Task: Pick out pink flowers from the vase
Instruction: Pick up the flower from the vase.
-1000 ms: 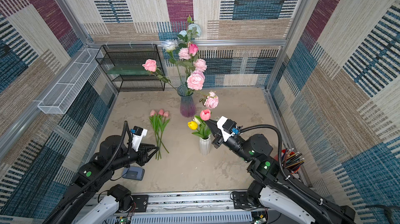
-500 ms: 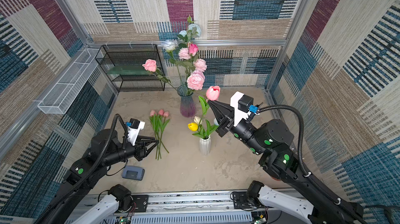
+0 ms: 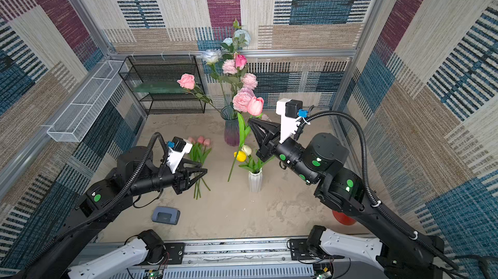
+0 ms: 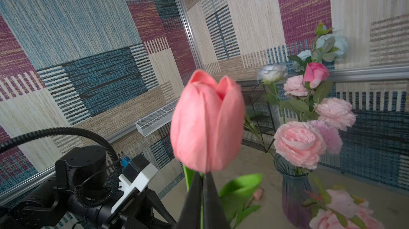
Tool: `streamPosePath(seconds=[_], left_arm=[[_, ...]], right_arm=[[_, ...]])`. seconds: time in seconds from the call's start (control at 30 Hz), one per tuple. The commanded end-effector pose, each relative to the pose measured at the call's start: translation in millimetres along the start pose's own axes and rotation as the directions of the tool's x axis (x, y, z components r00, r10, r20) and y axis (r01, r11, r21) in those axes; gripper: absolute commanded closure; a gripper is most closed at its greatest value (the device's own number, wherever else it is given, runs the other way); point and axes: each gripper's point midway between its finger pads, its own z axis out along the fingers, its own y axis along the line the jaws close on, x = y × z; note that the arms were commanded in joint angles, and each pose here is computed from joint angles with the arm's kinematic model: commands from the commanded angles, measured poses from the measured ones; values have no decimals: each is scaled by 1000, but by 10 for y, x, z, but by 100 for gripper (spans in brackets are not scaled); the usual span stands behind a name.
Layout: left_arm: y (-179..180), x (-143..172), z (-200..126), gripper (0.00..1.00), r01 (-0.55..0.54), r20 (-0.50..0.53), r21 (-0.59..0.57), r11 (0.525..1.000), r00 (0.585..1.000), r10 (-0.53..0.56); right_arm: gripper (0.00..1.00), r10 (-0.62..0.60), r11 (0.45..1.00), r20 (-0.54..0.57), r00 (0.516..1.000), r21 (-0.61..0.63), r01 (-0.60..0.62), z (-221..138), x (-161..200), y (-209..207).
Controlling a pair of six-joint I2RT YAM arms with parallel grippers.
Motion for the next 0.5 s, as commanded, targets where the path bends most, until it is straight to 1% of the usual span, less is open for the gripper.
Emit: streamPosePath(seconds=[0.0, 0.07, 0.1, 0.17, 0.3, 0.47], left_arm=[[-38, -56, 34, 56, -118, -29, -24, 993, 993, 117], [-111, -54, 89, 54, -164, -69, -14, 986, 984, 163], [-117, -53, 112, 54, -188, -86, -28, 982, 979, 185], [-137, -61, 160, 53, -226, -103, -48, 973, 970, 220], [-182, -79, 241, 53, -290, -122, -78, 954, 952, 280], [-168, -37, 362, 58, -380, -187, -133, 915, 917, 353]], right_arm=[[100, 156, 986, -17, 988, 70, -154, 106, 113, -97], [100, 216, 968, -37, 976, 141, -209, 186, 214, -188], [100, 241, 958, -46, 970, 175, -229, 223, 275, -227], [100, 264, 946, -51, 963, 209, -249, 259, 361, -264], [100, 299, 934, -54, 953, 220, -281, 311, 484, -278], [100, 328, 922, -45, 943, 233, -310, 345, 551, -304]])
